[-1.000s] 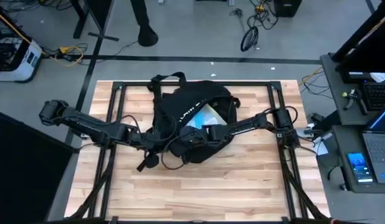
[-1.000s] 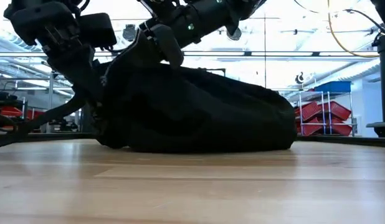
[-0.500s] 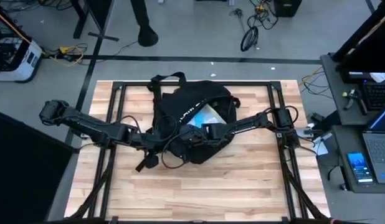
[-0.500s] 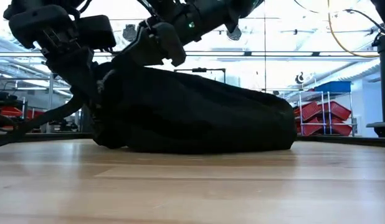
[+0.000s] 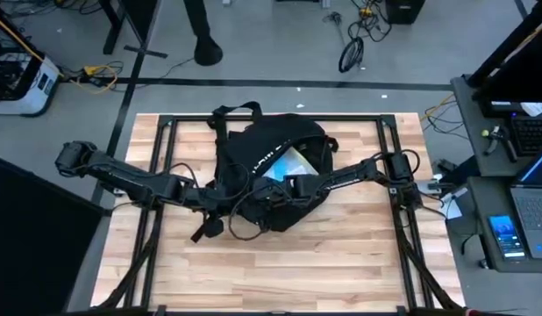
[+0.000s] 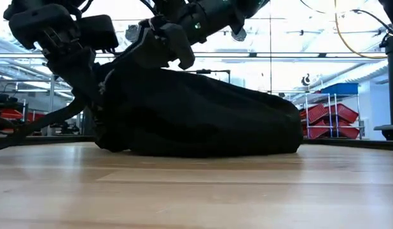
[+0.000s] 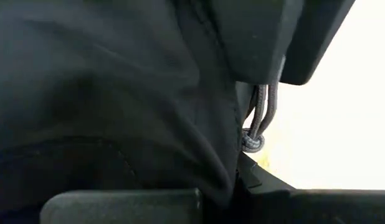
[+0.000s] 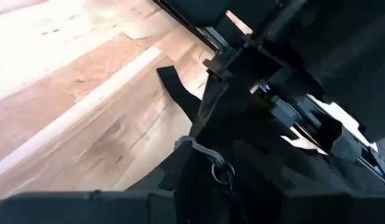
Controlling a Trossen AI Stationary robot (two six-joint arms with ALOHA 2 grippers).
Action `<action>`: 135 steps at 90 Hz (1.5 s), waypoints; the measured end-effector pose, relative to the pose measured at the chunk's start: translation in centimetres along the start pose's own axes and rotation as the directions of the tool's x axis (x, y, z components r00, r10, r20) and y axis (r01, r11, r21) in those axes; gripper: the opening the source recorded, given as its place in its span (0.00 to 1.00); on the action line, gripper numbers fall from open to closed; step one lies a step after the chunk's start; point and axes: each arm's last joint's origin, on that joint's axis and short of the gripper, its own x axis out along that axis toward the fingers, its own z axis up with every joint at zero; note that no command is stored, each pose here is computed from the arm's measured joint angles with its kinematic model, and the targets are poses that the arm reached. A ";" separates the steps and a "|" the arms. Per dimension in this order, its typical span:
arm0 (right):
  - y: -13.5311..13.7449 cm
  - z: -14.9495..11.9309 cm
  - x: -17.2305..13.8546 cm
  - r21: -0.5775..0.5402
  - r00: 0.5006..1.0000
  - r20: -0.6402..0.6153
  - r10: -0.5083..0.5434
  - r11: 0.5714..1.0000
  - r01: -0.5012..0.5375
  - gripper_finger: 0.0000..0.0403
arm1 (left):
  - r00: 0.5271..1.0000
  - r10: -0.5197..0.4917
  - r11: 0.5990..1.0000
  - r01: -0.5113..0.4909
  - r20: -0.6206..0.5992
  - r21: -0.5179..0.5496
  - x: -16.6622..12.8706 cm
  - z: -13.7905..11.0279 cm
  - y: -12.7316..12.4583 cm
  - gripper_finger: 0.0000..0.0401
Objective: Unpack backpack
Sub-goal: Close the black backpack
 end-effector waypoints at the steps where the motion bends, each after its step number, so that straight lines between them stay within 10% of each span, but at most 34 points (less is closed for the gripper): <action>1: 0.0 0.0 0.0 -0.001 1.000 -0.001 0.000 1.000 0.000 0.24 | 1.000 0.000 1.000 0.000 0.000 0.000 0.0 0.0 0.0 0.00; 51: -0.3 -1.0 0.3 -0.006 0.999 -0.039 0.013 1.000 -0.014 0.01 | 1.000 -0.001 1.000 0.001 0.001 -0.001 0.0 0.0 0.0 0.00; 112: -3.9 -3.6 -4.4 0.081 0.933 -0.361 0.008 0.996 0.023 0.00 | 0.995 0.017 1.000 -0.016 -0.103 0.008 -0.2 -1.3 -0.5 0.00; 135: -3.0 -1.7 -4.2 0.206 0.977 -0.205 0.063 0.978 -0.020 0.00 | 0.995 0.034 0.999 -0.034 -0.088 0.002 -0.2 -1.1 -0.3 0.00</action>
